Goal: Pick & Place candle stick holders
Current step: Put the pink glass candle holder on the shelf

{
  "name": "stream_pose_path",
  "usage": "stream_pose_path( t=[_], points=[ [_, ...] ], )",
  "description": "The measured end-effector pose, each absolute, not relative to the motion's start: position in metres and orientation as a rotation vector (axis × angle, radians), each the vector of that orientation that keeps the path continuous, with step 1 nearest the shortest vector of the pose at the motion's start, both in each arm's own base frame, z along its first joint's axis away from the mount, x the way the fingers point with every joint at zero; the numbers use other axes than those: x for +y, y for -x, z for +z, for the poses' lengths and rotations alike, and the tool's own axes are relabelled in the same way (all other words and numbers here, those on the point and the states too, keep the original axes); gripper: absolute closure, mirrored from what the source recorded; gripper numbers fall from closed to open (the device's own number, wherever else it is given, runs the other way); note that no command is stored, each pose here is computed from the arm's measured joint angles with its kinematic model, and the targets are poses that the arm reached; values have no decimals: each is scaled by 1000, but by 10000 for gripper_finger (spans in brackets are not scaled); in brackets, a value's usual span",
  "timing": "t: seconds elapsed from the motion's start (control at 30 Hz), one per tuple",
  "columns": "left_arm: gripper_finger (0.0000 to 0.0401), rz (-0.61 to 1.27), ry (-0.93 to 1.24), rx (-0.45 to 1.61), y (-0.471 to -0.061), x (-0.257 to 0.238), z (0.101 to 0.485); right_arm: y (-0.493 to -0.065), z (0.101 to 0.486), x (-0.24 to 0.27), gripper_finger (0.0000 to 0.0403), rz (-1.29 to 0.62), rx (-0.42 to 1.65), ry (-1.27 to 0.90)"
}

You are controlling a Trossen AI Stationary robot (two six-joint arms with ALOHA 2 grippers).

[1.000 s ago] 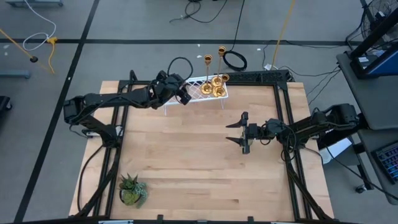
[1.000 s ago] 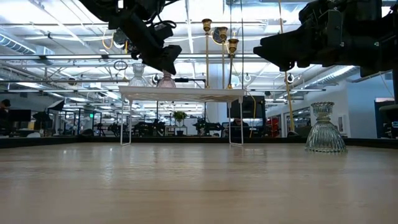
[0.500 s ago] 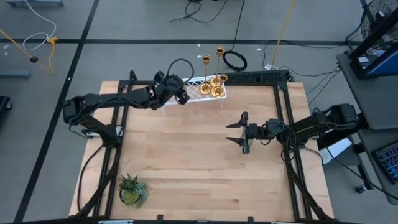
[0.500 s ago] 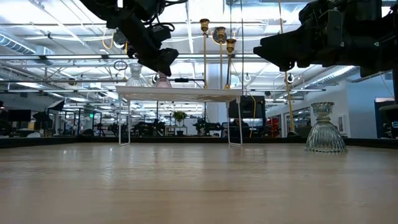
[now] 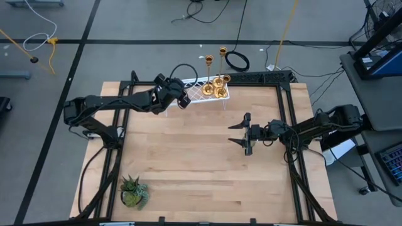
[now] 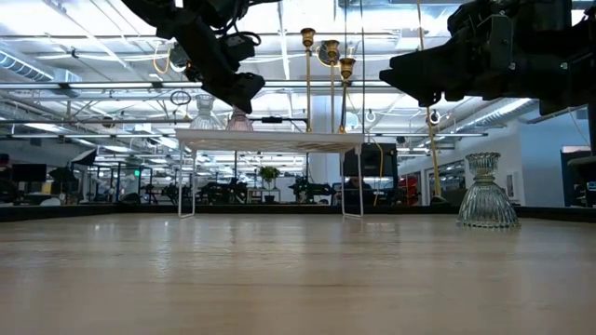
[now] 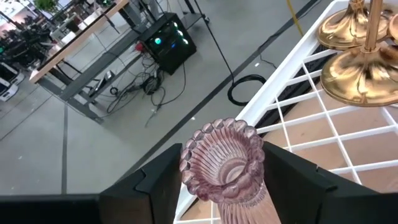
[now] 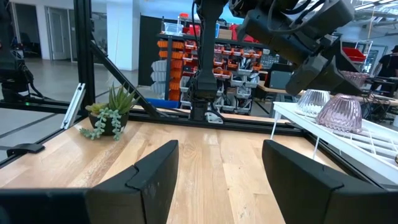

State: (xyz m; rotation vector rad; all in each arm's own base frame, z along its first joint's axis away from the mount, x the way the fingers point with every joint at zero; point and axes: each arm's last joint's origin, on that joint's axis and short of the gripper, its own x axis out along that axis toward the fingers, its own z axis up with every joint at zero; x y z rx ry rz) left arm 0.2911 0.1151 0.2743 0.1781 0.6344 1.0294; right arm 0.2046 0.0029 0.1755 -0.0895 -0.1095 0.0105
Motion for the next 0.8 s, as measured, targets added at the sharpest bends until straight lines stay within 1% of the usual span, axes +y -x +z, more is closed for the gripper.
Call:
stream_pose_path(
  t=[0.27, 0.43, 0.67, 0.8],
  points=[
    [181, 1056, -195, 648, -290, 115, 274, -205, 175, 3, 179, 11, -108, 90],
    [180, 1067, -204, 659, -289, 114, 273, -205, 172, 3, 179, 13, -69, 94],
    [180, 1043, -242, 664, -289, 108, 277, -200, 174, 3, 179, 14, -32, 117],
    [180, 1029, -258, 661, -285, 104, 284, -196, 169, 3, 179, 19, 64, 119]
  ],
)
